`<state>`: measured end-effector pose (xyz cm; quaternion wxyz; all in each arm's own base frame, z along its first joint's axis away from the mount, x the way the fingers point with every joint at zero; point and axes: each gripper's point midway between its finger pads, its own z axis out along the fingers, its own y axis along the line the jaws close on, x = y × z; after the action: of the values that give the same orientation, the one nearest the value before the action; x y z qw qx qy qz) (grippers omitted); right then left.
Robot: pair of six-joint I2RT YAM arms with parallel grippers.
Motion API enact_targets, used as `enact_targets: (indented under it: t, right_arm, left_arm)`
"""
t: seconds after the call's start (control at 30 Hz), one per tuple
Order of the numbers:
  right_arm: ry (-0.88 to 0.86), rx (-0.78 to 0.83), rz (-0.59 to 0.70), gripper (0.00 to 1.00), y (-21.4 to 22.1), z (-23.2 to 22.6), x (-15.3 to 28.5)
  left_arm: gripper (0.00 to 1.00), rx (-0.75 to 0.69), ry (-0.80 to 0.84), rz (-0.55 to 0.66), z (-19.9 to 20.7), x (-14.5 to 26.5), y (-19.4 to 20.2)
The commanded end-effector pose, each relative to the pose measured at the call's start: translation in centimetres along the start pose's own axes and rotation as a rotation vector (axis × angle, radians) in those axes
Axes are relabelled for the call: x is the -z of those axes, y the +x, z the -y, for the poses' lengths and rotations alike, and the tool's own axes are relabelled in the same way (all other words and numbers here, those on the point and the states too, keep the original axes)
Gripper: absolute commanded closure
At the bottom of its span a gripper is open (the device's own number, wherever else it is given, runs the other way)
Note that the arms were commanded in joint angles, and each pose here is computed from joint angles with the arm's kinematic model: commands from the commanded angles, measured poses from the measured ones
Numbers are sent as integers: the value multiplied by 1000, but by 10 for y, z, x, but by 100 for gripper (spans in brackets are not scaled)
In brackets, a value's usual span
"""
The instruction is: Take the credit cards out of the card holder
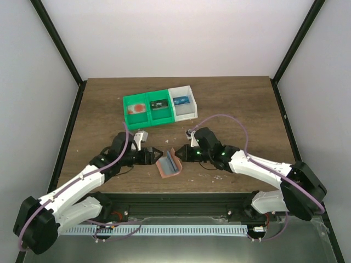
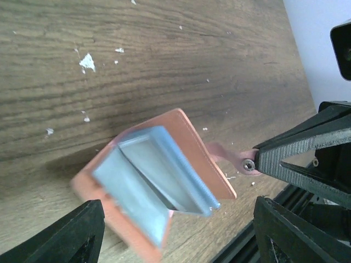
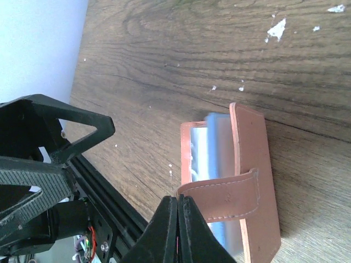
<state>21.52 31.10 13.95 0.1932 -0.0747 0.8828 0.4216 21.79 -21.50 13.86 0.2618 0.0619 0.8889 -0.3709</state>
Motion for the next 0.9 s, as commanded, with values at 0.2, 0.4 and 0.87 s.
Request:
enact_targets:
  t: [0.2, 0.4, 0.87]
  right_arm:
    - [226, -14, 53, 99, 1, 46, 6]
    - [349, -21, 88, 100, 2, 75, 14]
    - [469, -71, 52, 100, 27, 123, 15]
  left_arm:
    - [28, 52, 34, -15, -7, -14, 17]
    - [32, 68, 8, -39, -20, -23, 28]
    - [46, 88, -43, -90, -46, -42, 51]
